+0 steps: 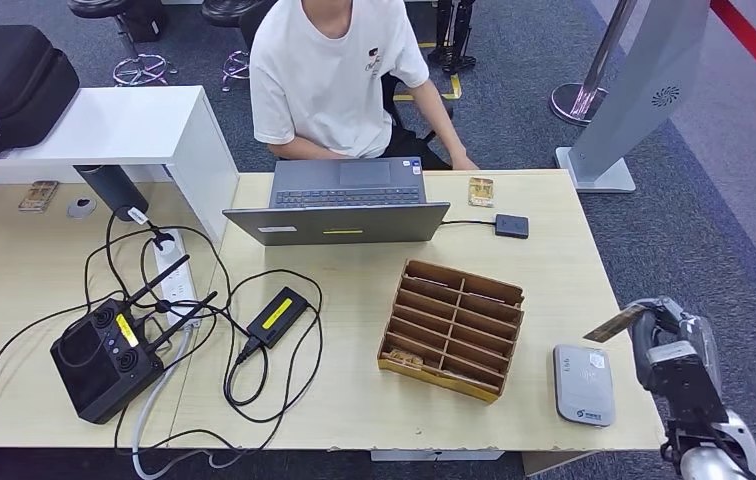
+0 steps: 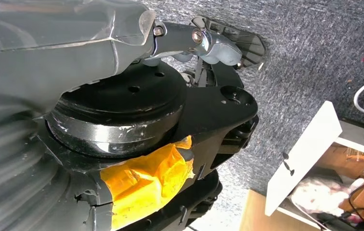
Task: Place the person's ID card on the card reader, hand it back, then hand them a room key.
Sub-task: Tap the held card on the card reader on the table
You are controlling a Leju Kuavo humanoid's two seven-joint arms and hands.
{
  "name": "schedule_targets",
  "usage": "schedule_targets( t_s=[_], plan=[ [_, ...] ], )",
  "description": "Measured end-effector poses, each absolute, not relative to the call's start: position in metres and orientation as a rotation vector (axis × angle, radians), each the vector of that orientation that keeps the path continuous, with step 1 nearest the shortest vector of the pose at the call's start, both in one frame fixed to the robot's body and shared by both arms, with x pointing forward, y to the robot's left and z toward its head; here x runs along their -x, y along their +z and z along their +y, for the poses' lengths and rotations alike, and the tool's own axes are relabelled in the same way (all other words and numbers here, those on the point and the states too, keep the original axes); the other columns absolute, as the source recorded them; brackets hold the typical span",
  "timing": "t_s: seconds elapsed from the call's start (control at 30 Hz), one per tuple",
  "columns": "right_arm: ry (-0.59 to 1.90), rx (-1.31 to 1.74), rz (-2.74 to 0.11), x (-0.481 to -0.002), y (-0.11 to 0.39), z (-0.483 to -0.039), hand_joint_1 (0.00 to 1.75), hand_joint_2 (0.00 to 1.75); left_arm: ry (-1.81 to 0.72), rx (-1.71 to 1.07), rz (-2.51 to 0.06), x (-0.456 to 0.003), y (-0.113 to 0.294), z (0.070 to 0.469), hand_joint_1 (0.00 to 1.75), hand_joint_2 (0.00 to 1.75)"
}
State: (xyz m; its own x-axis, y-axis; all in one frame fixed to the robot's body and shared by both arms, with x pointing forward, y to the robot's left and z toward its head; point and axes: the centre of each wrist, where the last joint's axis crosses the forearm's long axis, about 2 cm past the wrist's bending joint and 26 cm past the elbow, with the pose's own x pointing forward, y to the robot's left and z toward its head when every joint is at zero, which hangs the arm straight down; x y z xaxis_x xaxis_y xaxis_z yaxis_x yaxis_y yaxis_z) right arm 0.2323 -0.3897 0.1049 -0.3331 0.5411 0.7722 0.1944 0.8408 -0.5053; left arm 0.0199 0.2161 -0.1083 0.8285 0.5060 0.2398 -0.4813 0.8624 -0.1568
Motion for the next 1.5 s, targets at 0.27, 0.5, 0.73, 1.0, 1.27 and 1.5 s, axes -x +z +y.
schedule_targets(
  t_s=[0.27,0.5,0.73,1.0,1.27,1.5],
  plan=[
    [0.414,0.58,-1.816,-0.219,0.08,-0.389,1.75,1.75,0.529,0.091,-0.279,-0.02,-0.108,0.216,0.0,1.75],
    [0.389,0.588,-1.736,-0.206,0.058,-0.392,1.75,1.75,0.529,0.09,-0.279,-0.02,-0.108,0.216,0.0,1.75],
    [0.368,0.587,-1.696,-0.2,0.048,-0.396,1.75,1.75,0.53,0.089,-0.281,-0.02,-0.108,0.216,0.0,1.75],
    [0.368,0.566,-1.655,-0.194,0.036,-0.393,1.75,1.75,0.535,0.088,-0.282,-0.02,-0.108,0.216,0.0,1.75],
    [0.374,0.541,-1.628,-0.191,0.027,-0.387,1.75,1.75,0.539,0.088,-0.282,-0.02,-0.108,0.216,0.0,1.75],
    [0.379,0.548,-1.622,-0.192,0.024,-0.385,1.75,1.75,0.543,0.088,-0.282,-0.02,-0.108,0.216,0.0,1.75]
  ],
)
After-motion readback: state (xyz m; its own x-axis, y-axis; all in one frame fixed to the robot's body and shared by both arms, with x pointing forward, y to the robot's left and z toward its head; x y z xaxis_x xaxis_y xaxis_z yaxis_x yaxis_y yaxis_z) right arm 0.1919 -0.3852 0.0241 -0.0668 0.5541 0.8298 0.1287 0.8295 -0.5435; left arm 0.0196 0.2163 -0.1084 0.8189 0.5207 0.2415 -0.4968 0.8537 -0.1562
